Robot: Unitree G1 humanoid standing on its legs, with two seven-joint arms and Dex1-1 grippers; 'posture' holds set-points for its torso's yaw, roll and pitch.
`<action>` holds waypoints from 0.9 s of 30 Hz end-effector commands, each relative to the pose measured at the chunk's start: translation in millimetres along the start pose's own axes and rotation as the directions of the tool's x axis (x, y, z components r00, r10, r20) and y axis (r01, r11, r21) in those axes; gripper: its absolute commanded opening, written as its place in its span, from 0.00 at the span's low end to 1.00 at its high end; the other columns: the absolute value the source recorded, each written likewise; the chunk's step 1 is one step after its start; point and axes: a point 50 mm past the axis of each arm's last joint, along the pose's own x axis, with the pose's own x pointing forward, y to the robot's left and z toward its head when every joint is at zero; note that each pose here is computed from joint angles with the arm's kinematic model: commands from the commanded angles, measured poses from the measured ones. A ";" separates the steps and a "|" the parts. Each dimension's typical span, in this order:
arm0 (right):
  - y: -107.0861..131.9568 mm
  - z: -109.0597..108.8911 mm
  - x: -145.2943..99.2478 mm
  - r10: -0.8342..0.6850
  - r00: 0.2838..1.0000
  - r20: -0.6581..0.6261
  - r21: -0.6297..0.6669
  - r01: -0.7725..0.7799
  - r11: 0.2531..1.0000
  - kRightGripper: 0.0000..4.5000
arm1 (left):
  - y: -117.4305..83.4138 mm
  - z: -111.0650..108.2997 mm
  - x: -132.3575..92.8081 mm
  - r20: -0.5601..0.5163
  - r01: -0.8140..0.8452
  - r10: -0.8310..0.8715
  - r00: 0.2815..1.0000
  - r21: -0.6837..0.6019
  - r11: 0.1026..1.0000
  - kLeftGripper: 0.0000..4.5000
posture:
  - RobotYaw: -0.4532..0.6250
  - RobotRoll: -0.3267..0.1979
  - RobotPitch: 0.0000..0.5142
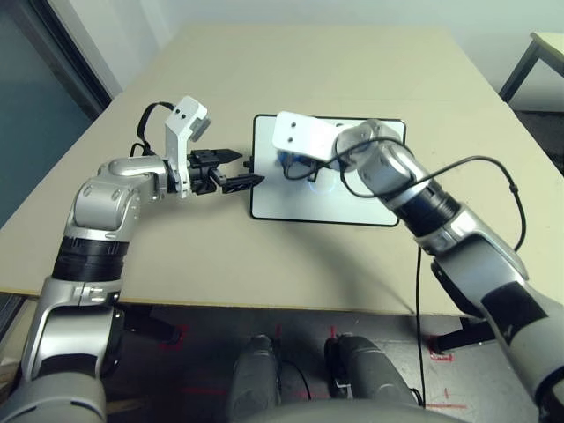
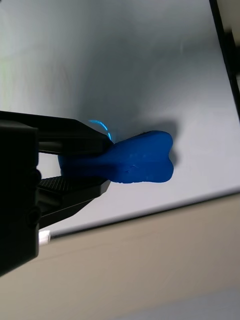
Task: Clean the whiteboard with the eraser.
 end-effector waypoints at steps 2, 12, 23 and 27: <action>18.8 -2.6 -0.1 0.071 0.997 0.002 -0.005 -0.071 0.997 0.13 | -1.3 0.0 0.5 -0.001 0.011 -0.011 1.000 -0.003 1.000 1.00 | 0.34 0.62 0.20; 52.1 -29.7 -14.2 0.159 0.986 -0.053 0.022 -0.158 0.987 0.13 | -0.8 1.3 0.9 0.000 0.009 -0.009 1.000 -0.003 1.000 1.00 | 0.34 0.62 0.20; -26.7 -68.6 -41.1 -0.135 0.977 -0.162 0.192 0.166 0.967 0.13 | -0.5 4.9 8.1 0.017 0.023 -0.023 1.000 0.008 1.000 1.00 | 0.31 0.62 0.18; -18.1 -81.9 -46.2 -0.117 0.974 -0.192 0.205 0.156 0.966 0.13 | -0.2 6.0 9.6 0.017 0.029 -0.029 0.999 0.011 1.000 1.00 | 0.30 0.62 0.18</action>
